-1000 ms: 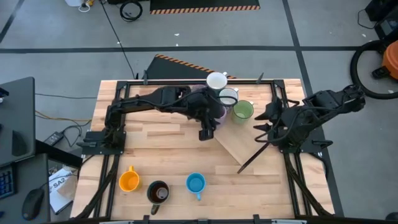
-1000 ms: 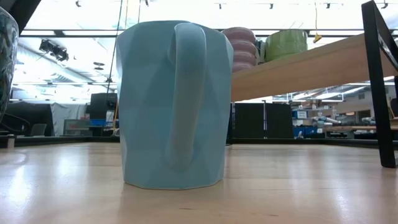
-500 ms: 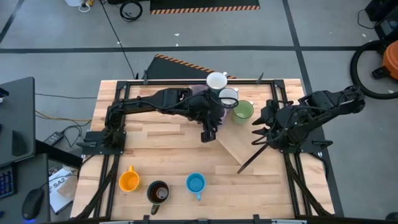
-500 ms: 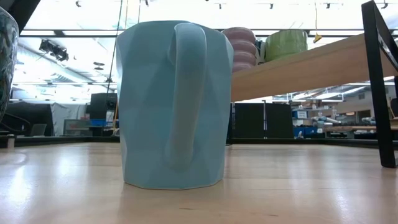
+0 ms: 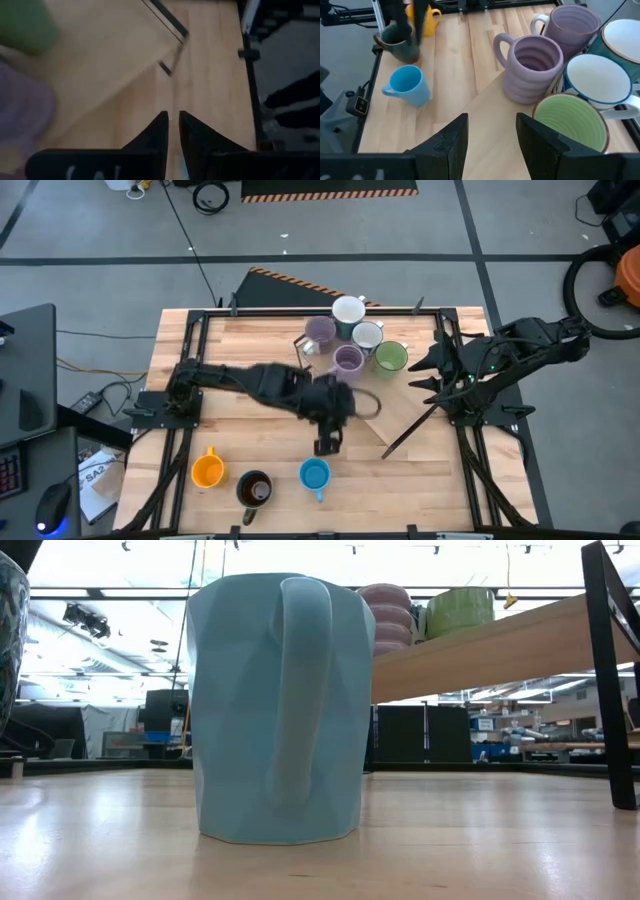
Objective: Place coffee mugs
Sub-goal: Put the light blue mug on the shelf
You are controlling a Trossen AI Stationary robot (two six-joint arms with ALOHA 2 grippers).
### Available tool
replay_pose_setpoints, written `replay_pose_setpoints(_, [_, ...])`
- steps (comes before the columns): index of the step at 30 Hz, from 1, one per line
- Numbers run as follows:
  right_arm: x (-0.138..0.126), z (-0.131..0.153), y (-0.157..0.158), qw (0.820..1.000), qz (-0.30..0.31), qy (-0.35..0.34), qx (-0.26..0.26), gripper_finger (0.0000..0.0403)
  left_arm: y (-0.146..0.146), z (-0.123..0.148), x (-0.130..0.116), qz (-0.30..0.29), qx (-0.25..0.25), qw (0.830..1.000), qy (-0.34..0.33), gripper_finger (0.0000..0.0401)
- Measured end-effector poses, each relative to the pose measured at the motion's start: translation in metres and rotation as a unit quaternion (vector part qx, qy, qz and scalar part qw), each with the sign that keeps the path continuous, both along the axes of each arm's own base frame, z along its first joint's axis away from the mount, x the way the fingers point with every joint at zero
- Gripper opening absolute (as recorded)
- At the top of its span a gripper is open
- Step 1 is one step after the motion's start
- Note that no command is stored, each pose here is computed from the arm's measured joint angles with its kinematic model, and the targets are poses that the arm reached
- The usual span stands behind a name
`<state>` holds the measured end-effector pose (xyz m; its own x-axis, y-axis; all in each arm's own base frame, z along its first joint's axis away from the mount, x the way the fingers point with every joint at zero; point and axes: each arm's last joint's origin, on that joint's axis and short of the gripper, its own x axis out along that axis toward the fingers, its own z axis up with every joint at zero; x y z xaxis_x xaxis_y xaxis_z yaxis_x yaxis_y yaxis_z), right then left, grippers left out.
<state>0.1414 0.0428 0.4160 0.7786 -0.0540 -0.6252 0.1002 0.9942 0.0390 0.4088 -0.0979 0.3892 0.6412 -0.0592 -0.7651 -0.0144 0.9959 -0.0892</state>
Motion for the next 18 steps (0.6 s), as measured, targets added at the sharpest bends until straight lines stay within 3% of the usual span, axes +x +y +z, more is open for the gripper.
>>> replay_pose_setpoints(12, [0.000,0.000,0.001,1.000,-0.018,-0.004,0.021,0.0172,-0.080,-0.042,-0.005,-0.037,-0.019,0.996,0.078,0.0050])
replay_pose_setpoints(18, [0.000,0.000,0.004,1.000,-0.016,-0.007,0.023,0.0172,-0.117,-0.080,-0.001,-0.003,-0.109,0.981,0.158,0.0050])
